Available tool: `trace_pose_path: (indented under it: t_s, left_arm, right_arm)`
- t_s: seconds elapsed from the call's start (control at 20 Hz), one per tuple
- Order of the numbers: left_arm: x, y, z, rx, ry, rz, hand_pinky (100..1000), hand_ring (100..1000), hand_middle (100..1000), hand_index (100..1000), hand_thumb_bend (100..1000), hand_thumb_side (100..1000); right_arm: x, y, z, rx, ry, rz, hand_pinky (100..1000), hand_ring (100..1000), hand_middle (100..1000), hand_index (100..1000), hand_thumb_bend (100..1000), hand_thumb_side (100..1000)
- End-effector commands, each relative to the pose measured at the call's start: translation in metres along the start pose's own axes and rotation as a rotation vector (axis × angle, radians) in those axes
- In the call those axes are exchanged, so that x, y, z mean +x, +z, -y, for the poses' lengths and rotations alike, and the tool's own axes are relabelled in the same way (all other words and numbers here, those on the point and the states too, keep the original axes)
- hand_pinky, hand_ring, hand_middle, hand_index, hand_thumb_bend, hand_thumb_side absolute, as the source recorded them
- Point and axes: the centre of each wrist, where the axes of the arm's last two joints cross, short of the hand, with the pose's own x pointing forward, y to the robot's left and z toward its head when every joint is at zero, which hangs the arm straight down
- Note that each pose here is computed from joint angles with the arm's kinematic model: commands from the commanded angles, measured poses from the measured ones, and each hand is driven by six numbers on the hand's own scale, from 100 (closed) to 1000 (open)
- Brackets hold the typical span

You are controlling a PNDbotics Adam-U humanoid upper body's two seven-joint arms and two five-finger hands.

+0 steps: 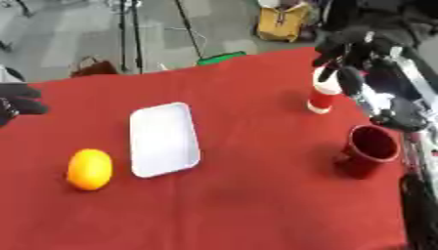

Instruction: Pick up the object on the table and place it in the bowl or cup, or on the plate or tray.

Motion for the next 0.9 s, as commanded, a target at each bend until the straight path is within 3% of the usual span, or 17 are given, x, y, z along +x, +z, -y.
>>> trace_pose_path:
  t_s: [0.05,0.9]
  left_arm:
    - [0.0068,0.0002,-0.0113,-0.025,-0.063,0.009,763,704,733,850,1000,659]
    - [0.0071,0.0030,-0.0169,-0.114,-0.147,-0.016,762,708,737,853,1000,625]
  right_arm:
    - [0.0078,-0.0063,0.0054,0.010,0.030,0.025,520,668,692,812,263,491]
    - [0.0075,-0.0064,0.0057,0.016,0.035,0.023,519,667,691,811,276,471]
